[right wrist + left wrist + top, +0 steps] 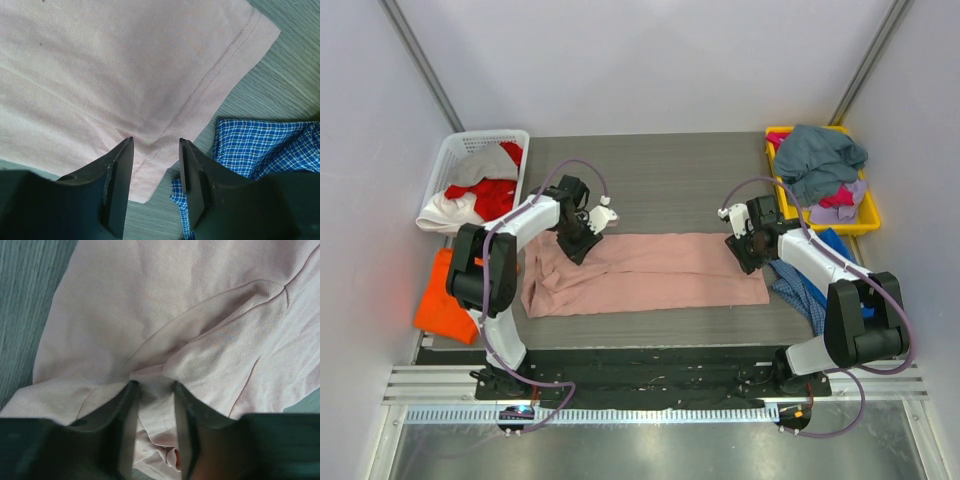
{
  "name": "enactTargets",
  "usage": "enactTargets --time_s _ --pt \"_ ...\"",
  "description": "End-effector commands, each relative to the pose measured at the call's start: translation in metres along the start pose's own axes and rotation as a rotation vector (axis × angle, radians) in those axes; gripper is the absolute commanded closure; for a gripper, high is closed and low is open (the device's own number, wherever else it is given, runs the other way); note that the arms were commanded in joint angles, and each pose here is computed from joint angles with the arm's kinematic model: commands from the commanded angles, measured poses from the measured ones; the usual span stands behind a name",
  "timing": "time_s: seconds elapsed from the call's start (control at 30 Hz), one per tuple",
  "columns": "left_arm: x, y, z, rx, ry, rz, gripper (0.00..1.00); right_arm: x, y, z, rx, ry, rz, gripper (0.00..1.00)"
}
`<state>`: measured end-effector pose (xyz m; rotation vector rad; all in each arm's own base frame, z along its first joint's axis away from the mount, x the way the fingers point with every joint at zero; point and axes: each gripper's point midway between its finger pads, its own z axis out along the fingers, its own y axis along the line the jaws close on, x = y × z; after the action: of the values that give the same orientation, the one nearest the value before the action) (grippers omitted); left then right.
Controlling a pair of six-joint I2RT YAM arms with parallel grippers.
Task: Fold and stack the t-shirts
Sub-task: Fold the other side of the tshirt into a rectangle
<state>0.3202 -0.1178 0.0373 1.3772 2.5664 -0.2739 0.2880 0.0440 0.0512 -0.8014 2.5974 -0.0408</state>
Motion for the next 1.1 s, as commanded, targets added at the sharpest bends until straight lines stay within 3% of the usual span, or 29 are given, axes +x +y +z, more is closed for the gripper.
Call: enactTargets --time_s 0.0,0.13,0.23,0.6,1.07 --pt "-0.011 0.004 -0.011 -0.009 -0.042 0.011 0.70 -0.009 -0.003 -0.005 0.018 -0.043 -0.014 0.52" --pt "-0.010 0.003 -0.013 -0.009 -0.040 0.008 0.87 -0.009 -0.003 -0.005 0.017 -0.042 -0.012 0.52" --pt "-0.010 0.002 -0.016 -0.011 -0.040 0.004 0.90 -0.009 -0.003 -0.005 0.020 -0.043 -0.012 0.52" --pt "-0.007 -0.008 -0.049 -0.066 -0.082 -0.005 0.86 -0.009 -0.001 -0.004 0.008 -0.043 -0.005 0.52" --pt "0.009 -0.067 -0.065 -0.028 -0.072 0.034 0.83 -0.012 -0.001 -0.013 0.017 -0.054 -0.007 0.52"
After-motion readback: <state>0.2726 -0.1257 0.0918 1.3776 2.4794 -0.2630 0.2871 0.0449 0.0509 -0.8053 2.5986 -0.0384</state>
